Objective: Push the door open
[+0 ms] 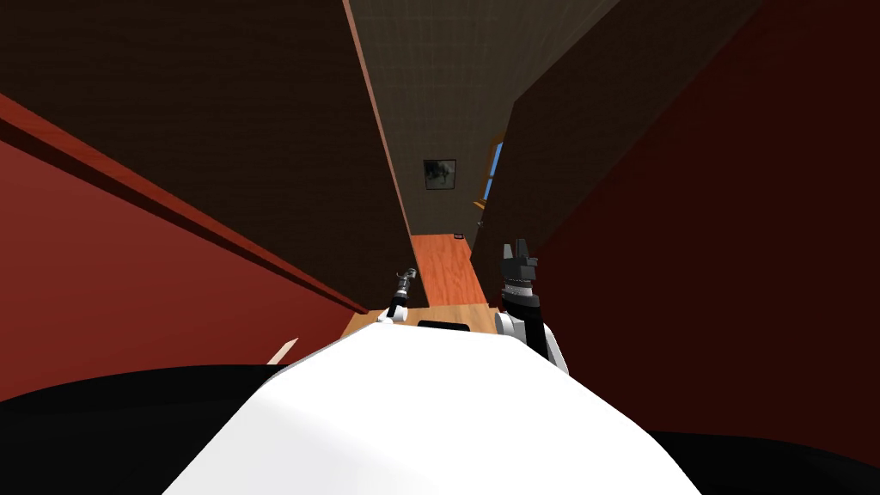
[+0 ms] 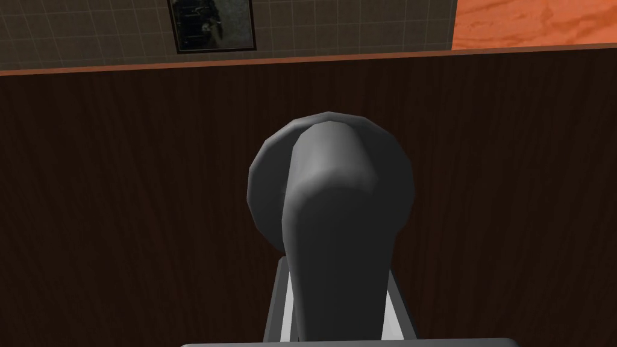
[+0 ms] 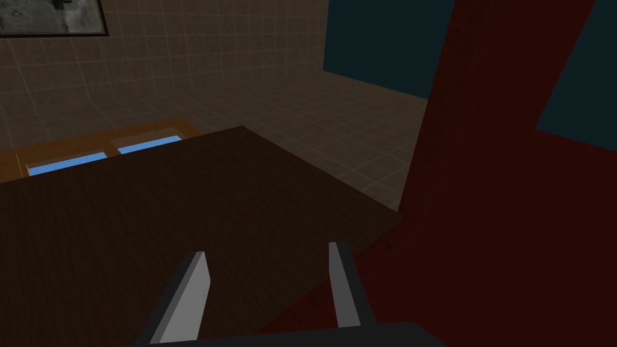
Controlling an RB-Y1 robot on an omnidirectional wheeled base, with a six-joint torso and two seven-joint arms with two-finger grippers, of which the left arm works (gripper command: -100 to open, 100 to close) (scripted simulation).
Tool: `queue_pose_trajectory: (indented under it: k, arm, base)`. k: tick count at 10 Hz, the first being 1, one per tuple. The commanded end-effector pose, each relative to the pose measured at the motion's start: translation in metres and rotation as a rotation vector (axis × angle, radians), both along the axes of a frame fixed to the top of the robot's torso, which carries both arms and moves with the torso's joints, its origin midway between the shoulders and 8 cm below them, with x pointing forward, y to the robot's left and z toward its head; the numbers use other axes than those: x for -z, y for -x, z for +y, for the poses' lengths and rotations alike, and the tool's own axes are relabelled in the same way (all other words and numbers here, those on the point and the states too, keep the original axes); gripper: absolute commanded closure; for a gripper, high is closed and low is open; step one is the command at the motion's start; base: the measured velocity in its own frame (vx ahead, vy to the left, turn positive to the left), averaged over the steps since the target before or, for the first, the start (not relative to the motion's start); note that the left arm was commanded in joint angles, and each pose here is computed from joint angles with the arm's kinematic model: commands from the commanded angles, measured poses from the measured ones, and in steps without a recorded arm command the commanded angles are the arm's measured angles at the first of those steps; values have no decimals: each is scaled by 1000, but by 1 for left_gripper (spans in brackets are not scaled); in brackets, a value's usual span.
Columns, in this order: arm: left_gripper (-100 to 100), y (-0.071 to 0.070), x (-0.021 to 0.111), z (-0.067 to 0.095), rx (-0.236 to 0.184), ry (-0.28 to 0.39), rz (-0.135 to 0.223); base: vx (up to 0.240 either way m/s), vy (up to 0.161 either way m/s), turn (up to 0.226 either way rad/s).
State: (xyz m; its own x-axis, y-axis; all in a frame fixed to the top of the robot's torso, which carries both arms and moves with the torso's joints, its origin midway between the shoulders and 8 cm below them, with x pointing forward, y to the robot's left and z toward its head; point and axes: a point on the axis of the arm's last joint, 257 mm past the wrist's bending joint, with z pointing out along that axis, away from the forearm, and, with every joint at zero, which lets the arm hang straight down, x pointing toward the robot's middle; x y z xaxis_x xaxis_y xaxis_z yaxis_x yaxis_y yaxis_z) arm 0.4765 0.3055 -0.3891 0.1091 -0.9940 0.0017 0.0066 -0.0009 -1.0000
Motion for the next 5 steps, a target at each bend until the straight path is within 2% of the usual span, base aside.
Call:
queue_pose_trajectory:
  k: [1,4,5]
  arm:
    - [100,2,2,-1,0,1,4]
    - [100,2,2,-1,0,1,4]
    - [100,0,0,6,-14,0,1]
  base:
    - [-12,0,-12]
    - [0,0,0]
    - [107,-14,26]
